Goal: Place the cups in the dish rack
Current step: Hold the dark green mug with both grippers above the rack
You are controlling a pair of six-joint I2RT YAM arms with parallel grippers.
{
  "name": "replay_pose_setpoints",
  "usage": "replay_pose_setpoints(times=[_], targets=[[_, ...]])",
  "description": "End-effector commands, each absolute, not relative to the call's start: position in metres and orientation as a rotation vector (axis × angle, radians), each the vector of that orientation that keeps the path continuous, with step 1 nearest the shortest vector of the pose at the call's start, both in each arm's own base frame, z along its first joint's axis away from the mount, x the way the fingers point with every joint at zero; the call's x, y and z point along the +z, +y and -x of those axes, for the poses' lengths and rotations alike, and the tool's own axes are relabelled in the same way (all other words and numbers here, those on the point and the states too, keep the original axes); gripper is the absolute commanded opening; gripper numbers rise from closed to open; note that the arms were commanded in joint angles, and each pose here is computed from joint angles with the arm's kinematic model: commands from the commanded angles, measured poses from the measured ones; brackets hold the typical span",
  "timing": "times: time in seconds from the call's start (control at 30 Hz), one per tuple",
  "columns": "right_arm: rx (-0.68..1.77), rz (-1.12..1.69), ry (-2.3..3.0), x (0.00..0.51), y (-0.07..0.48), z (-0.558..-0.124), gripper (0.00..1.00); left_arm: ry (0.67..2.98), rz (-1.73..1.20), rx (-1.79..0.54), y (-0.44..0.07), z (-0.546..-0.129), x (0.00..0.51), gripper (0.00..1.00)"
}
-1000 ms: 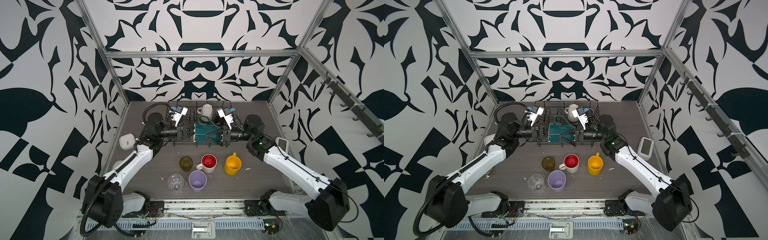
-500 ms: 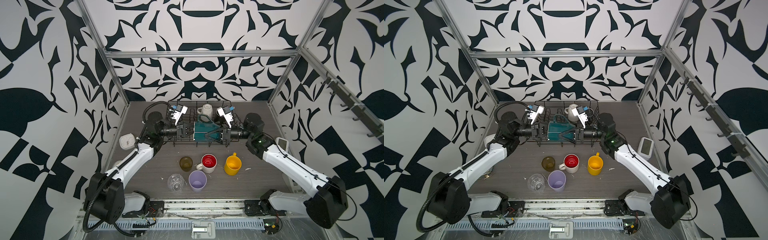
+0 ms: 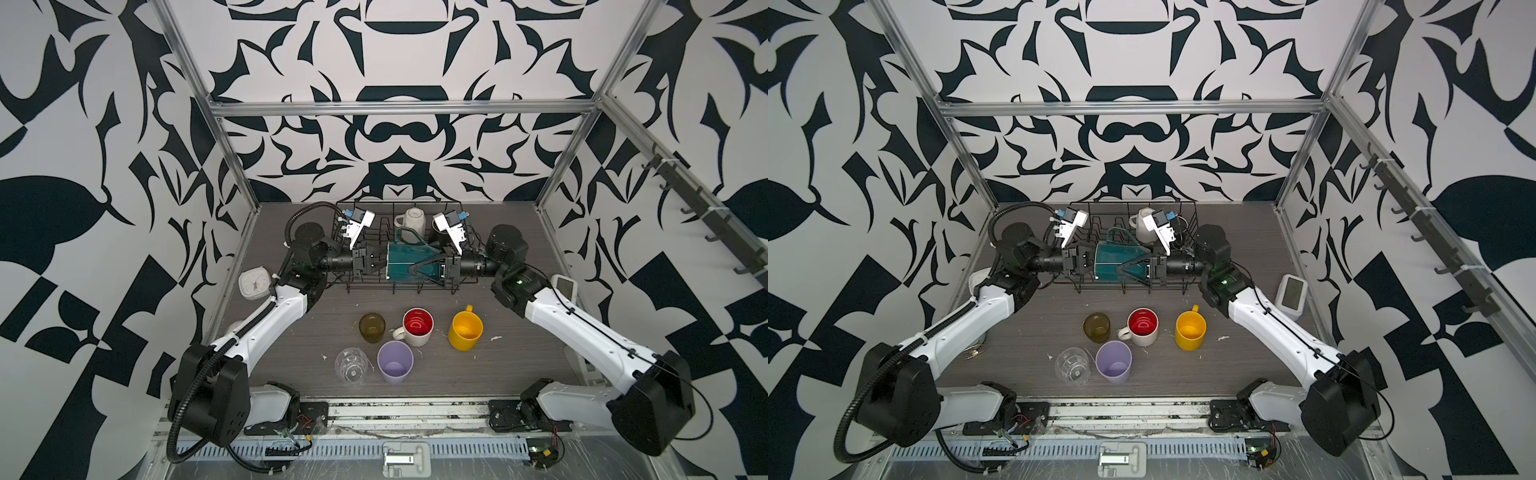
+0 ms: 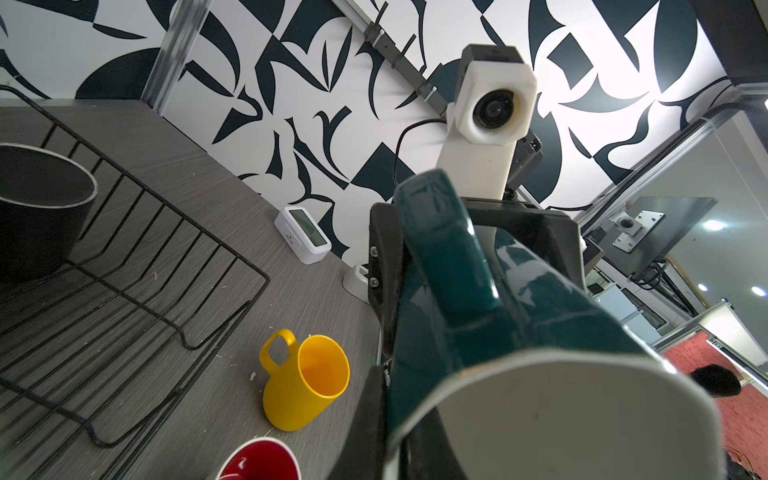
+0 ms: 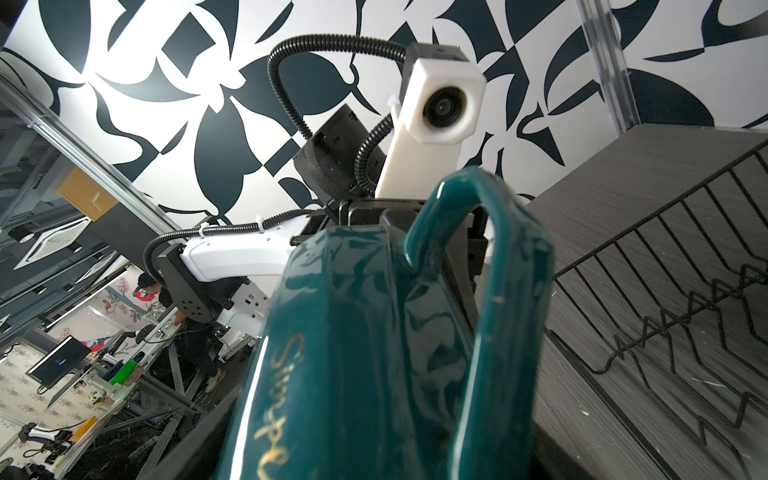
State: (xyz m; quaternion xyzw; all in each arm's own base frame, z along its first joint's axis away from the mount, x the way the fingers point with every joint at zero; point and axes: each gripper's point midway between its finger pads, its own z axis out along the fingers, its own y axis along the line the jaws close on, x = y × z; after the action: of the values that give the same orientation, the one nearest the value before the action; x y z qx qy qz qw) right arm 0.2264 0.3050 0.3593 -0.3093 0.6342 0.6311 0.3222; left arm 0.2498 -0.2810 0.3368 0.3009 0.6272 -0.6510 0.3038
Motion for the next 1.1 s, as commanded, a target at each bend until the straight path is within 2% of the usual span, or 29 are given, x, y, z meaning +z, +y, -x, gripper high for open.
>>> replay_pose_setpoints(times=[0.0, 0.53, 0.8, 1.07], targets=[[1.612, 0.811, 1.552, 0.394, 0.305, -0.224, 0.00, 1.537, -0.864, -1.694, -0.283, -0.245, 0.368, 0.00], [1.547, 0.760, 1.481, 0.417, 0.296, -0.225, 0.00, 1.557, -0.770, -1.671, -0.272, -0.259, 0.371, 0.15], [1.549, 0.761, 1.477, 0.419, 0.296, -0.224, 0.00, 1.561, -0.743, -1.689, -0.270, -0.264, 0.371, 0.39], [1.532, 0.759, 1.455, 0.430, 0.291, -0.219, 0.00, 1.537, -0.685, -1.636, -0.259, -0.271, 0.370, 0.79]])
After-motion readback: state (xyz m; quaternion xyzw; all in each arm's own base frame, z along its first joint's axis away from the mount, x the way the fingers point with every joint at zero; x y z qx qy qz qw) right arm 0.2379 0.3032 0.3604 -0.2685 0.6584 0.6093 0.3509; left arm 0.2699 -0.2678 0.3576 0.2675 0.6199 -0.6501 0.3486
